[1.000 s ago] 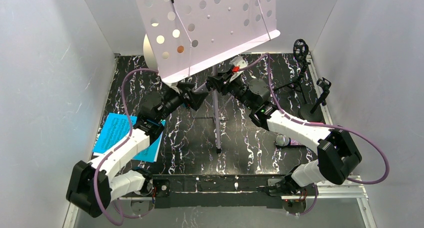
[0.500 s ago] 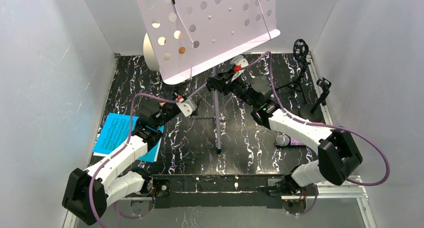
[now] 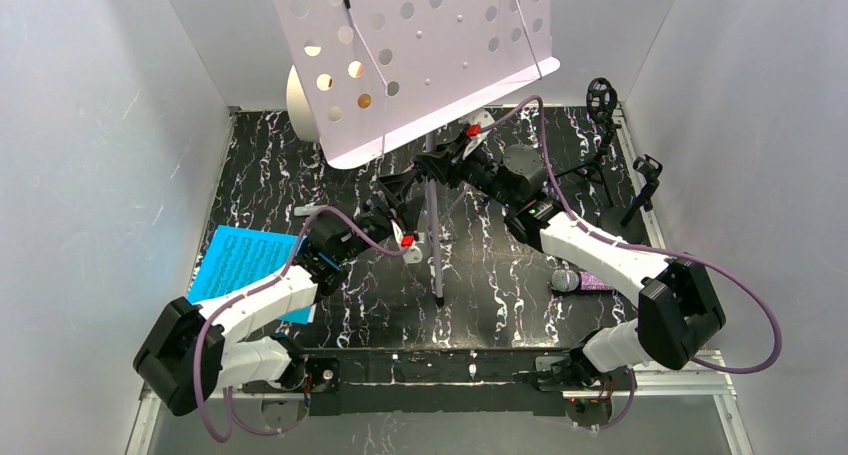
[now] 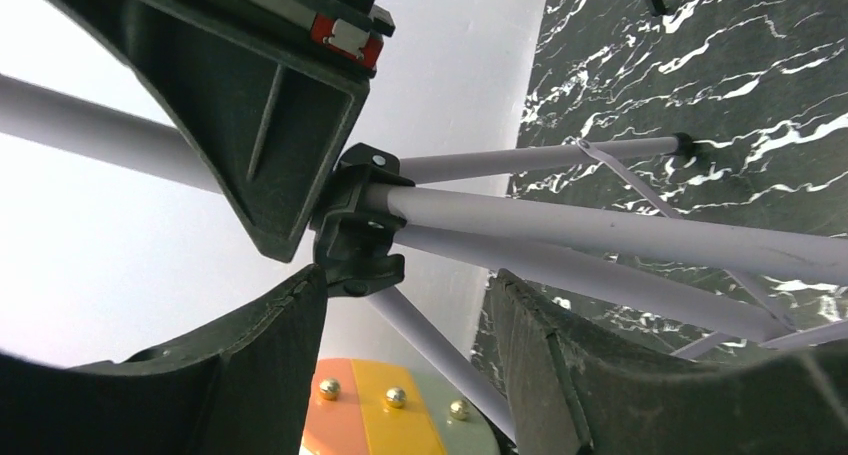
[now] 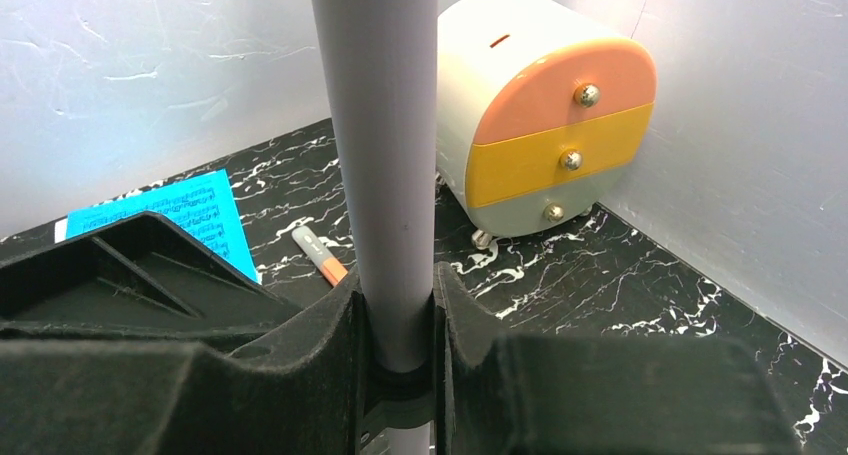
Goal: Pack up the instrument practice props
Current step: Unscrew the knob on the music stand.
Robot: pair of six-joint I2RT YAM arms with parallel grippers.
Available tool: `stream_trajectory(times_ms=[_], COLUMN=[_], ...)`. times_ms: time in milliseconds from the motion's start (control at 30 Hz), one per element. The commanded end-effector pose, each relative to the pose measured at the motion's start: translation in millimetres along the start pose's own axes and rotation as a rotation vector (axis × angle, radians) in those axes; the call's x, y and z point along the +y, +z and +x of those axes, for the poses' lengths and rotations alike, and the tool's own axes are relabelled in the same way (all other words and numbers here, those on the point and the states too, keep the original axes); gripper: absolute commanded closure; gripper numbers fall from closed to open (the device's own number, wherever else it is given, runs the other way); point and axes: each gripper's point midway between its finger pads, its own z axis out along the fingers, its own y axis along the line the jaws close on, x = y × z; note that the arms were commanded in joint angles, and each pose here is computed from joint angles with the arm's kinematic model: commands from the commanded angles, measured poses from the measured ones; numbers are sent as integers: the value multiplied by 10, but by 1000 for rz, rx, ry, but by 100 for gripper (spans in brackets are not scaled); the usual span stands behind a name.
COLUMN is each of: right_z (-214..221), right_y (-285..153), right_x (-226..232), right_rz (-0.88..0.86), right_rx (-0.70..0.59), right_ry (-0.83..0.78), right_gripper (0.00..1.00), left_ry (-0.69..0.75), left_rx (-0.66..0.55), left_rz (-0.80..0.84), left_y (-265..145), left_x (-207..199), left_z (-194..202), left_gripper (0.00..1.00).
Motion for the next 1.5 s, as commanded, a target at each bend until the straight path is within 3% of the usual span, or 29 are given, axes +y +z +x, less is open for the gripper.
stream_trajectory(times_ms=[0,133,433,967,1200,1367,1467], right_z=[-10,11,34,130,116,105,104], right_y=[-4,-16,0,53,44,33,33], right_x=[-53,-9,26,46,57,58,67], right_rz=[16,-7,-29,-51,-57,-57,-61], right_rx=[49,62,75,111,113,111,111], right_ry=[43,46,50,58,57,53,53], right_gripper=[99,99,99,99,99,99,99], left_ry=[95,110,128,82,27,8,-78], left_rx=[-19,0,70,-45,-4,51,75], left_rz=[-81,-98,-107,-97,-107,-106,-115], left_y=[85,118,103,151,154,109,97], left_x=[306,385,378,392,381,301,294], left_z=[-78,-52,90,-132,-44,78,117], left_gripper=[43,51,55,57,73,76,84])
